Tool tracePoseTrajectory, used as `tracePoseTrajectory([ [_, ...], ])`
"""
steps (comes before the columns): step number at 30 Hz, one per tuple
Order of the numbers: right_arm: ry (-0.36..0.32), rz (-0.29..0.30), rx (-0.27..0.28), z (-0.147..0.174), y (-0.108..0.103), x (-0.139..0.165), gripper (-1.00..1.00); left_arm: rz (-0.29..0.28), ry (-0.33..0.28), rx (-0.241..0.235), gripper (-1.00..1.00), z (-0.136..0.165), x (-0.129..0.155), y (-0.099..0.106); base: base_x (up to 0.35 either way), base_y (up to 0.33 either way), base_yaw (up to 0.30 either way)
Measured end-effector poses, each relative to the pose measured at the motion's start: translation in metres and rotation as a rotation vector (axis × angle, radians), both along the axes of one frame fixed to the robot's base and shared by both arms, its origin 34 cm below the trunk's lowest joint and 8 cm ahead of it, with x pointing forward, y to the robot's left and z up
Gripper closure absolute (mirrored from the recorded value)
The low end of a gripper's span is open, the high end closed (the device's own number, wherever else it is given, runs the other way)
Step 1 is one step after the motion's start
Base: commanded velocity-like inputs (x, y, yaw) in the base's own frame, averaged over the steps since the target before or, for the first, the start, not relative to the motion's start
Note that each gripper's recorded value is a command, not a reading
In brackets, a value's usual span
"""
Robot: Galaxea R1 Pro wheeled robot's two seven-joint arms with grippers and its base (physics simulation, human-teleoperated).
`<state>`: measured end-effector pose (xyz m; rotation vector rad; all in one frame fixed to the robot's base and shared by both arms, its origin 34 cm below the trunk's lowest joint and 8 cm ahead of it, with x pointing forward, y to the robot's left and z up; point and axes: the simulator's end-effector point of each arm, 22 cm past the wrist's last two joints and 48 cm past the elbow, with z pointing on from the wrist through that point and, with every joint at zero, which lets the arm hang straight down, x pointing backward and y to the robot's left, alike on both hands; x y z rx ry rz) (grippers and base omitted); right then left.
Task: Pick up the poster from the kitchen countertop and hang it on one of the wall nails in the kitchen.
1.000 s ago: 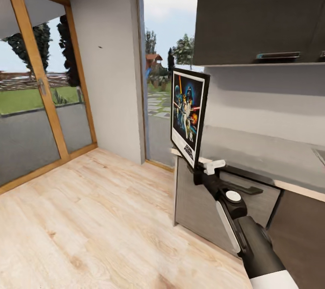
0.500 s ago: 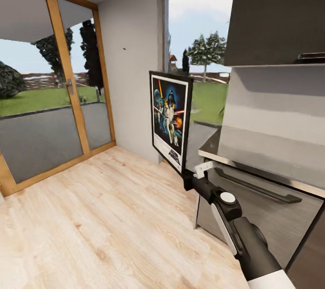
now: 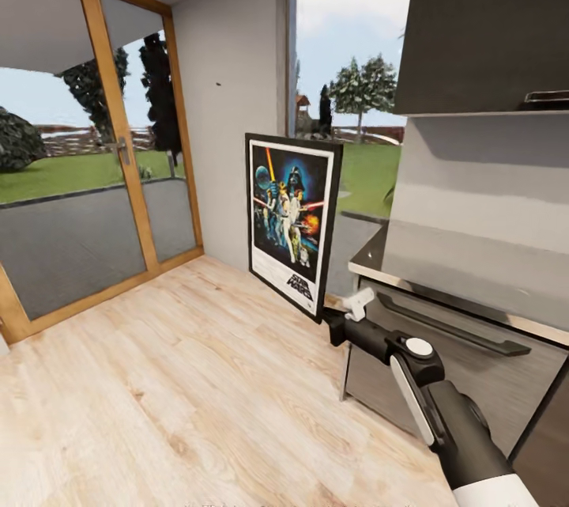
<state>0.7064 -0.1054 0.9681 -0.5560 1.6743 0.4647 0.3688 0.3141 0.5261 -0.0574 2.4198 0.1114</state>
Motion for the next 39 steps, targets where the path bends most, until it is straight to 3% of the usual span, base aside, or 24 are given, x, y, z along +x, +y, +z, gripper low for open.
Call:
tracePoseTrajectory([
  [22, 0.032, -0.005, 0.006, 0.016, -0.002, 0.006, 1.00, 0.001, 0.032, -0.001, -1.00, 0.026, -0.009, 0.000, 0.000, 0.000, 0.000],
  [34, 0.040, 0.036, 0.011, 0.033, 0.004, 0.000, 1.00, 0.001, 0.034, -0.001, -1.00, 0.044, -0.010, 0.000, 0.000, 0.000, 0.000],
  [39, 0.067, 0.020, 0.054, 0.035, -0.013, 0.003, 1.00, -0.005, 0.030, -0.003, -1.00, 0.052, -0.008, -0.002, 0.000, 0.000, 0.000],
])
